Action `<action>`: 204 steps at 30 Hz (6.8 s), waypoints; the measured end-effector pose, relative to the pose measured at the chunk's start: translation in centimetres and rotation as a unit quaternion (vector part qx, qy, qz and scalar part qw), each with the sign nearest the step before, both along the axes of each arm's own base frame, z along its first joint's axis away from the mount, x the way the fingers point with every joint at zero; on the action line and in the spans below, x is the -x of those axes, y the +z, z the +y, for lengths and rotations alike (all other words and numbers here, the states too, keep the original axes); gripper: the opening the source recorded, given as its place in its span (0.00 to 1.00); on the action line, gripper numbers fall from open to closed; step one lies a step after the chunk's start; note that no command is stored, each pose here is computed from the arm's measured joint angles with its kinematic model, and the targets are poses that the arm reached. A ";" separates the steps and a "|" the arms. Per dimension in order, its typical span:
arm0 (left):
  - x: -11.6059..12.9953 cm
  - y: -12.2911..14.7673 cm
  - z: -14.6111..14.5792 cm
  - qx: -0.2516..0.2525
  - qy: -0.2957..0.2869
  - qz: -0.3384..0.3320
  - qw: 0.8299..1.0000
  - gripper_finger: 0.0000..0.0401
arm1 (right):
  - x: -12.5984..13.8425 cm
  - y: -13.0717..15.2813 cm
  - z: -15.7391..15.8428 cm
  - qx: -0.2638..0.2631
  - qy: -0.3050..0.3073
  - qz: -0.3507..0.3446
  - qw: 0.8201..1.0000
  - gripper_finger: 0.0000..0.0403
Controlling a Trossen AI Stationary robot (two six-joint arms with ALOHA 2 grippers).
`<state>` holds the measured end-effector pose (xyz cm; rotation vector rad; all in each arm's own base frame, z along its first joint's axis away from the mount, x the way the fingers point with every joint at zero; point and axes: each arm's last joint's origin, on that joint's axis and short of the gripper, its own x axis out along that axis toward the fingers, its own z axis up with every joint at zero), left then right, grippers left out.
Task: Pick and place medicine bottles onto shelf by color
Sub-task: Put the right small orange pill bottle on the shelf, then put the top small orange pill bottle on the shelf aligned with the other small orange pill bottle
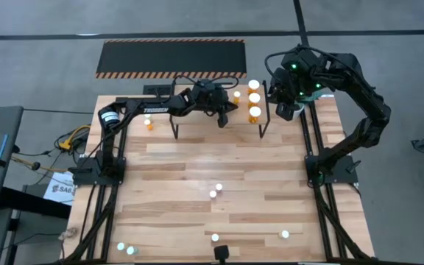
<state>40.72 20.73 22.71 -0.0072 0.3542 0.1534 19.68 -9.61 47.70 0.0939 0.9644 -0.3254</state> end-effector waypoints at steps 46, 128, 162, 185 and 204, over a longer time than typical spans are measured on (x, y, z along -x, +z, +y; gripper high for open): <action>0.7 -1.0 4.1 -0.028 0.042 0.002 0.999 0.00 | 0.0 0.0 0.0 -0.001 -0.002 0.000 1.000 0.29; 17.8 15.2 -11.4 0.027 0.041 0.281 0.959 0.00 | -1.9 0.4 3.5 -0.071 -0.029 -0.058 0.995 0.29; 24.9 1.2 -7.5 0.257 0.433 0.461 0.731 0.66 | -1.2 -3.4 15.3 -0.025 -0.008 0.003 1.000 0.29; 27.1 -0.3 -0.7 0.352 0.507 0.325 0.717 0.79 | 3.7 -1.0 13.5 -0.042 0.003 -0.058 0.997 0.29; 27.4 -3.5 -1.4 0.383 0.512 0.302 0.707 0.68 | 2.7 -1.3 12.9 -0.022 0.002 -0.042 0.999 0.29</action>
